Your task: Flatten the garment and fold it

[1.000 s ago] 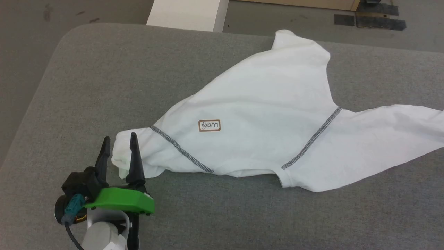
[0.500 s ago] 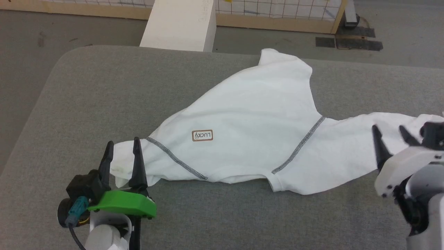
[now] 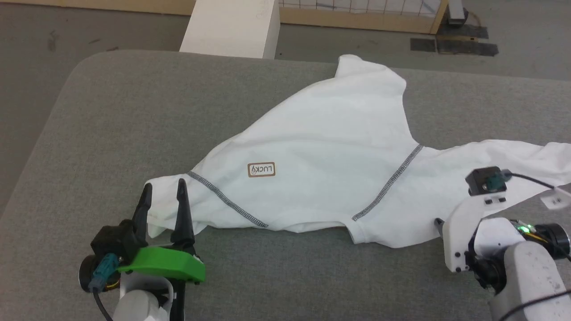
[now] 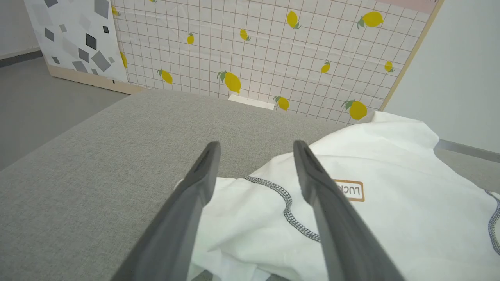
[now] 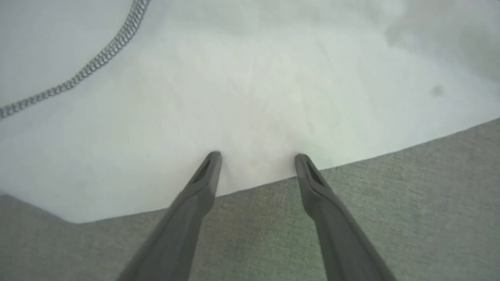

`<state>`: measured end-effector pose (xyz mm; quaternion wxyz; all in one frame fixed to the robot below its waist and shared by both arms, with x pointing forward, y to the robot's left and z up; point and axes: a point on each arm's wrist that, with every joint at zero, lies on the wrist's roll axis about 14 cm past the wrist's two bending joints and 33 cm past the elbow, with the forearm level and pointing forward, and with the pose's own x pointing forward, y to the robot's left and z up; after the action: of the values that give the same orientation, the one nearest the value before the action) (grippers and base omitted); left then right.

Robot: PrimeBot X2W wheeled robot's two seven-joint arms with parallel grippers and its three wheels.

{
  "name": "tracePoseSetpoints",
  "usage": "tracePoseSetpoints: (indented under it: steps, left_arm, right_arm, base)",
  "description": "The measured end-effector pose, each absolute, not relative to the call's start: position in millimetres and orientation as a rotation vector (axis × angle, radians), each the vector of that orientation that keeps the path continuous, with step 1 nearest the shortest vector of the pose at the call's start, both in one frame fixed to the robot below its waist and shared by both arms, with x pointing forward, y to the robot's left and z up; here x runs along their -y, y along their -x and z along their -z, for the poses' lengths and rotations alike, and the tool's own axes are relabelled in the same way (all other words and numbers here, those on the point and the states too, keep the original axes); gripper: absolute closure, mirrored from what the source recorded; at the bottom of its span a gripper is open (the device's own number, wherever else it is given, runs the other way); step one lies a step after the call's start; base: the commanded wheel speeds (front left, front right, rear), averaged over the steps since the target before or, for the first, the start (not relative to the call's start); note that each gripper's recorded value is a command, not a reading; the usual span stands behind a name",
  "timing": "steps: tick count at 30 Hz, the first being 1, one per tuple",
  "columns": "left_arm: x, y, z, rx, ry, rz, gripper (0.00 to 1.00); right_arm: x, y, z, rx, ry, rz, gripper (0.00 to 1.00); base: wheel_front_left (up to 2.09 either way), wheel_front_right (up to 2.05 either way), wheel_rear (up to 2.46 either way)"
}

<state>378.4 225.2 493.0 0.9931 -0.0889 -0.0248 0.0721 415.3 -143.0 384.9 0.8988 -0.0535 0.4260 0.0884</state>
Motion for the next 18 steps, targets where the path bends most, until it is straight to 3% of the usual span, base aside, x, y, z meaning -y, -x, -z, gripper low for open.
tracePoseSetpoints:
  steps: [5, 6, 7, 8, 18]
  left_arm:
    - [-229, -379, -485, 0.026, 0.188, -0.161, 0.0]
    - [-230, -378, -484, 0.022, 0.186, -0.165, 0.0]
    - [-231, -378, -483, 0.02, 0.185, -0.169, 0.0]
    - [-232, -377, -483, 0.019, 0.185, -0.172, 0.0]
    - [-232, -379, -485, 0.028, 0.187, -0.169, 0.0]
  right_arm:
    - [133, -417, -366, -1.07, 0.208, -0.237, 0.0]
    - [133, -417, -365, -1.091, 0.203, -0.241, 0.18]
    - [132, -417, -364, -1.103, 0.199, -0.246, 0.75]
    - [132, -417, -365, -1.105, 0.198, -0.249, 1.0]
    - [169, -417, -379, -1.056, 0.141, -0.186, 1.0]
  base:
    - [0.0, 0.0, 0.0]
    - [0.0, 0.0, 0.0]
    - [0.0, 0.0, 0.0]
    - [0.0, 0.0, 0.0]
    - [0.0, 0.0, 0.0]
